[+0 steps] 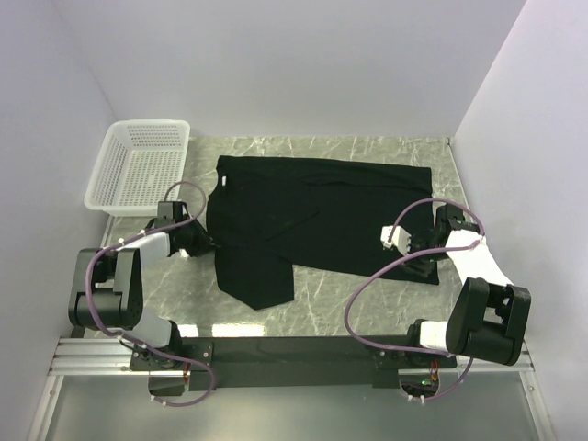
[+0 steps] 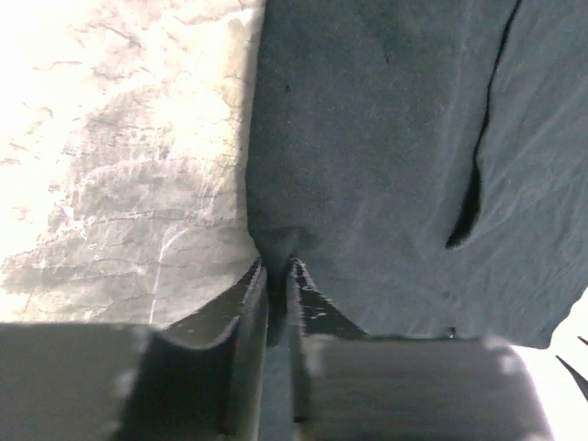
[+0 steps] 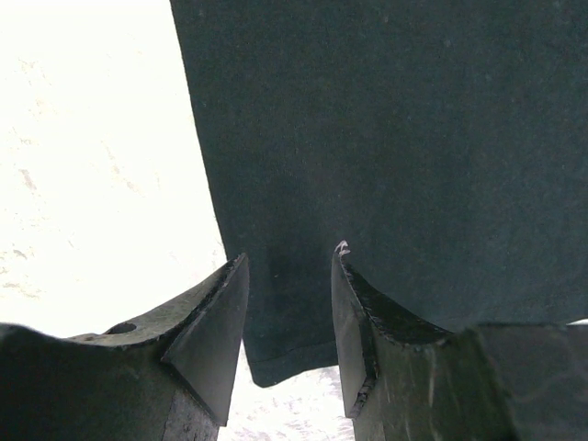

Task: Fold and stack the t-shirts
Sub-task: Fold the tshirt

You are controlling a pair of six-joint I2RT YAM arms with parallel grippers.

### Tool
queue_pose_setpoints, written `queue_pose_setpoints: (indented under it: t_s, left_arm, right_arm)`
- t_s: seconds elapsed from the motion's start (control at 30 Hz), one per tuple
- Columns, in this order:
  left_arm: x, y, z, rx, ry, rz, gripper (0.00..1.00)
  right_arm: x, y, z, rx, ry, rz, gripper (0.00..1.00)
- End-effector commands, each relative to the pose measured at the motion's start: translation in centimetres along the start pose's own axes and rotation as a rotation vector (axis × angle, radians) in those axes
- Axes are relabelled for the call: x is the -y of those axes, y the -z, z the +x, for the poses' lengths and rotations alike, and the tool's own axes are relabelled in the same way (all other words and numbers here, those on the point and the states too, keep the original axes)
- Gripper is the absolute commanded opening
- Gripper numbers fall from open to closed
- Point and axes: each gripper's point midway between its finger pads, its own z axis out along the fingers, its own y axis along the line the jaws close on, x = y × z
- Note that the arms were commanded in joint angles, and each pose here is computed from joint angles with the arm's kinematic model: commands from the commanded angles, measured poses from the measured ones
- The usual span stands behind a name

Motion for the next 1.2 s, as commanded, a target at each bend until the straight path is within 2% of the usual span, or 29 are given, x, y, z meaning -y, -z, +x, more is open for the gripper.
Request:
queue_pose_setpoints:
  t_s: [0.0,0.03,0.07,0.43,0.77,1.03,1.17]
  left_arm:
    - [-0.3,-0.1,0.4,-0.010,-0.032,0.005,0.15]
    - [0.0,0.1,0.3,-0.002,-0.035,0.015,0.05]
    - [-0.1,0.3,0.3,0.002,-0.036,0.012,0.01]
    - [1.9,1.9,-0.9,0.034,-0.068,0.062,0.01]
    - [2.9,2.4,-0.8,0.025,-0.066,0.102,0.01]
    - [2.4,2.1,0.2,0.001,-0.065,0.109,0.01]
    - [2.1,2.3,-0.6,0.017,-0.051,0.109,0.01]
  right_arm:
    - [0.3,0.6,-0.4,0.000,0.011,0.019,0.48]
    - [0.1,0.6,-0.5,0.002,0.011,0.015,0.48]
    - [-0.1,0.6,-0.5,0.001,0.016,0.008,0.48]
    - [-2.2,0.7,-0.6,0.013,0.101,-0.119,0.48]
    - [-1.5,0.0,4.6,-0.230,0.086,-0.108,0.48]
    - [-2.1,0.4,6.8,-0.323,0.036,-0.081,0.48]
    - [-1.6,0.0,7.4,-0.341,0.026,-0.052,0.48]
